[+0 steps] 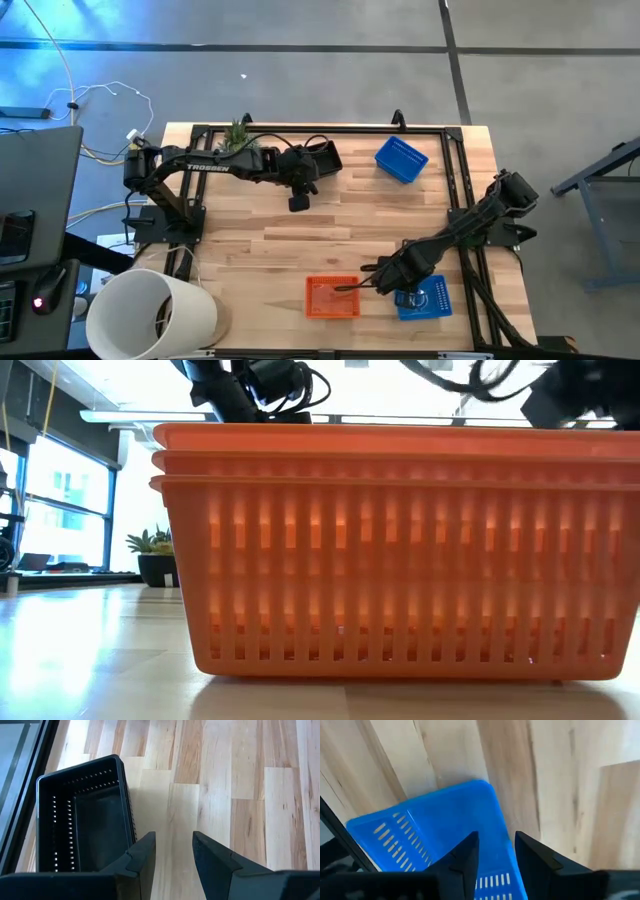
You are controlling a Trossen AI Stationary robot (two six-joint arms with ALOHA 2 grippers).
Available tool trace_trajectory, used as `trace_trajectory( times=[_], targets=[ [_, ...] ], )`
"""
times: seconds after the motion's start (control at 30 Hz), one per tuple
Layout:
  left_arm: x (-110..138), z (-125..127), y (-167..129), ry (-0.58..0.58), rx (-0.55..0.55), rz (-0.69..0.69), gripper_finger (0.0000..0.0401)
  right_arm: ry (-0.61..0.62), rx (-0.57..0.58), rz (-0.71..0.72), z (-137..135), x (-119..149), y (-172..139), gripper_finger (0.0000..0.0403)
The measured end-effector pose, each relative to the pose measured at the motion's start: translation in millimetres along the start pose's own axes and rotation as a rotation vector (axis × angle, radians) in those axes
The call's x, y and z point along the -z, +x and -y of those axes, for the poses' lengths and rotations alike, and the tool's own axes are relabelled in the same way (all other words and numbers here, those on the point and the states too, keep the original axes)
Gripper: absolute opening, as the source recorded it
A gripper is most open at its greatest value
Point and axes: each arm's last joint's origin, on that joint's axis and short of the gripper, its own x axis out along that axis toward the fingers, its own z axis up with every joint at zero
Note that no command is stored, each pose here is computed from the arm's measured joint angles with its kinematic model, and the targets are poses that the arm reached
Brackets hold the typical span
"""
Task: Stack baskets by color
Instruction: Stack the bottom blue basket on top of the top blue basket
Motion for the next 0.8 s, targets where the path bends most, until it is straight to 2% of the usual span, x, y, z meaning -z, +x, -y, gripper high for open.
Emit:
trace_trajectory(
  times=[0.13, 0.37, 0.47, 0.63, 0.8],
  targets=[
    [0, 0, 0, 0.002, 0.000, 0.000, 0.0115, 0.018, -0.027, -0.027, 3, 3, 14, 0.0114],
    [0, 0, 0, 0.002, 0.000, 0.000, 0.0115, 0.107, 0.023, -0.094, 17, 12, 38, 0.0110],
    [0, 0, 0, 0.002, 0.000, 0.000, 0.0115, 0.143, 0.031, -0.125, 23, 17, 47, 0.0086],
    [2, 0, 0, 0.004, 0.003, -0.017, 0.0115, 0.179, 0.035, -0.174, 29, 22, 55, 0.0011],
    [3, 1, 0, 0.005, 0.006, -0.030, 0.0115, 0.205, 0.038, -0.169, 30, 21, 54, 0.0010]
  ],
)
